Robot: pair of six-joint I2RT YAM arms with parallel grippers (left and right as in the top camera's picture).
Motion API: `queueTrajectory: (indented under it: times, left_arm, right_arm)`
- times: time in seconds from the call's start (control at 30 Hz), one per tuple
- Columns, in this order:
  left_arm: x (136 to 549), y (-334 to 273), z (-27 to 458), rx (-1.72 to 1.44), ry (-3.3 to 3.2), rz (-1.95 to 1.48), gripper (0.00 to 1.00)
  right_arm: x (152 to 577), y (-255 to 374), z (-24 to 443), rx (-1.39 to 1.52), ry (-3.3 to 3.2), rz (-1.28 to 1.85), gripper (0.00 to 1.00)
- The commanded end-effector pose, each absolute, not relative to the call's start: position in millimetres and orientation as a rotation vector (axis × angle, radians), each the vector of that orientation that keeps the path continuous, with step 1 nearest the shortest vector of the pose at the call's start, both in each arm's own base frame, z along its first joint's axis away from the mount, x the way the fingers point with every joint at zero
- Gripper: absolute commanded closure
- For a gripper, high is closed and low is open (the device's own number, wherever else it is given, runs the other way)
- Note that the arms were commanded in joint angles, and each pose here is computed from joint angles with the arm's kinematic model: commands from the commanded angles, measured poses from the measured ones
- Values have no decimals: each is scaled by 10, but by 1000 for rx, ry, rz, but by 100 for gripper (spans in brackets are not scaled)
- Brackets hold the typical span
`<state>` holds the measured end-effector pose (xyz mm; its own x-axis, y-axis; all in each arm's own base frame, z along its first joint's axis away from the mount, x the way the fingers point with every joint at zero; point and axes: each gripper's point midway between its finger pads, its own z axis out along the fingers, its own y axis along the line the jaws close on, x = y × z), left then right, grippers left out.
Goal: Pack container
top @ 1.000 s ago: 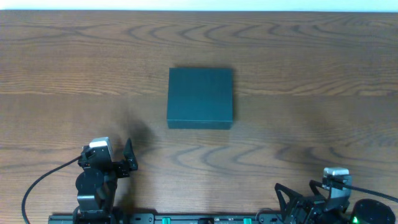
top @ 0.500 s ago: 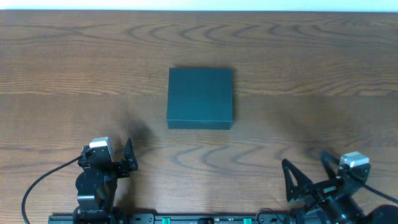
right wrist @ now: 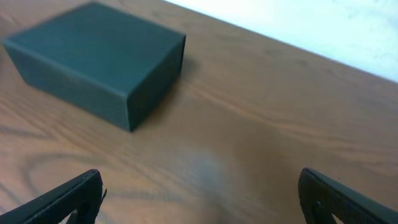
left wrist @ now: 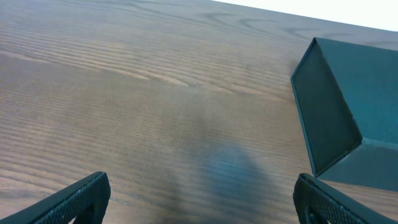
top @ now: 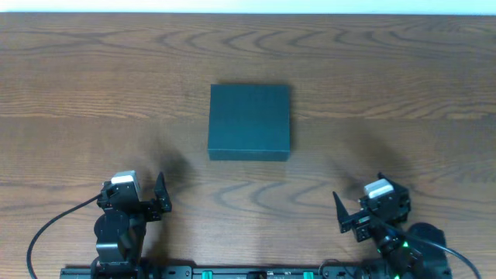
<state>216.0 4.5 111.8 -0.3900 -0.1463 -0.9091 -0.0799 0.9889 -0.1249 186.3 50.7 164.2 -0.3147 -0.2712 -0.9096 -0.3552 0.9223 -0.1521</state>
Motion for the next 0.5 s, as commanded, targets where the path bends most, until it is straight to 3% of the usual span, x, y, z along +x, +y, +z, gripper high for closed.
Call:
queueTrajectory:
  times: [0.0, 0.27, 0.47]
  left_arm:
    - [2158, 78, 1046, -164, 1986, -49, 5]
    - [2158, 78, 1046, -164, 1986, -49, 5]
    - [2158, 78, 1046, -164, 1986, -49, 5]
  right_arm:
    - [1879, 493, 1421, -470, 1948, 78, 1]
    - [1863, 505, 785, -410, 2111, 154, 1]
    - [1872, 493, 797, -406, 2107, 145, 1]
